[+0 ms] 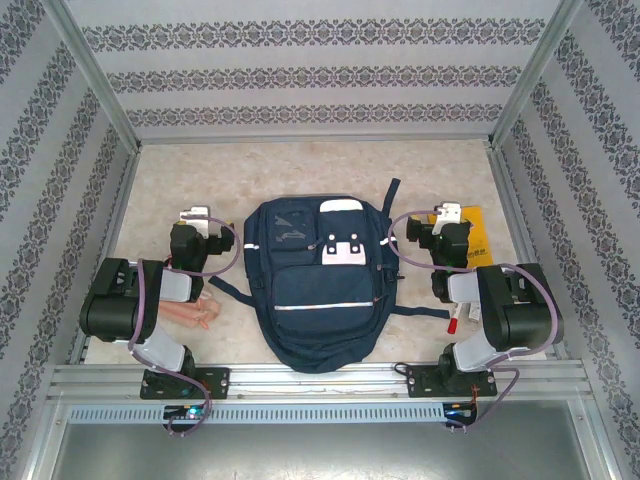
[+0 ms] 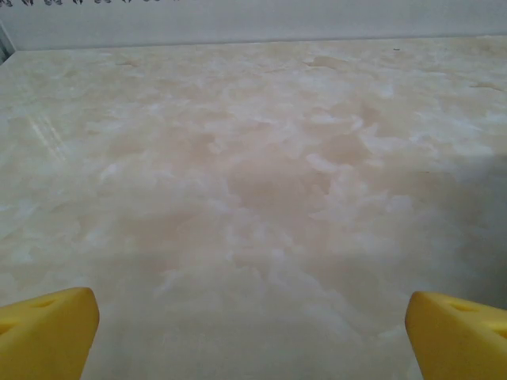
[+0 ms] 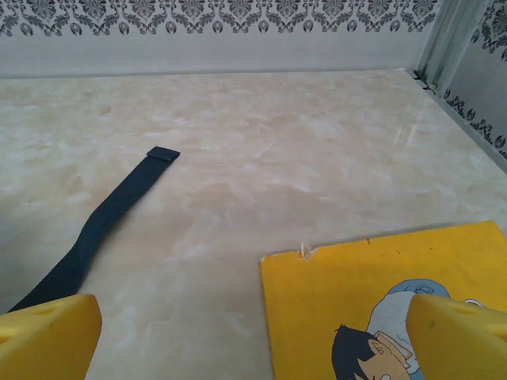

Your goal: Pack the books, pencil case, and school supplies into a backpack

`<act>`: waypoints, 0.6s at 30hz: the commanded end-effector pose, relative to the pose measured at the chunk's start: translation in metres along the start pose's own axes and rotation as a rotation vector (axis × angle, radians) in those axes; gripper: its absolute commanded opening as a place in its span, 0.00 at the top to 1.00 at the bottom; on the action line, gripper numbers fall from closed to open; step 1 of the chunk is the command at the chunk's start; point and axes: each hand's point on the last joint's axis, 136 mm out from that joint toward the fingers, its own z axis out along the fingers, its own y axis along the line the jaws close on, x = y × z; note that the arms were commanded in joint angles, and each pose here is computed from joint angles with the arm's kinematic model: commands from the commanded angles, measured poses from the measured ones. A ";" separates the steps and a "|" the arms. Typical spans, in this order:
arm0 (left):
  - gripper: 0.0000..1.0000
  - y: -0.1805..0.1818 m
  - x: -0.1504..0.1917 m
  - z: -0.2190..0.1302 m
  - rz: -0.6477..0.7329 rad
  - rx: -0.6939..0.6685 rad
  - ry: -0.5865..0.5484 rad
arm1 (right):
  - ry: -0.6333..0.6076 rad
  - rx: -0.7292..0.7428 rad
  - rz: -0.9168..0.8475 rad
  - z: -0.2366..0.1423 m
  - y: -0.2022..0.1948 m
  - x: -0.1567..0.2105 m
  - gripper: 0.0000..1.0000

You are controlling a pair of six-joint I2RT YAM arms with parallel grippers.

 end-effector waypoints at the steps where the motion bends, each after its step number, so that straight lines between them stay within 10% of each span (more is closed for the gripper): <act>1: 0.01 0.000 -0.007 0.002 0.011 0.004 -0.014 | -0.033 -0.032 -0.007 0.002 0.006 -0.012 0.02; 18: 0.01 0.000 -0.007 0.002 0.011 0.005 -0.014 | -0.032 -0.041 -0.003 0.002 0.005 -0.013 0.02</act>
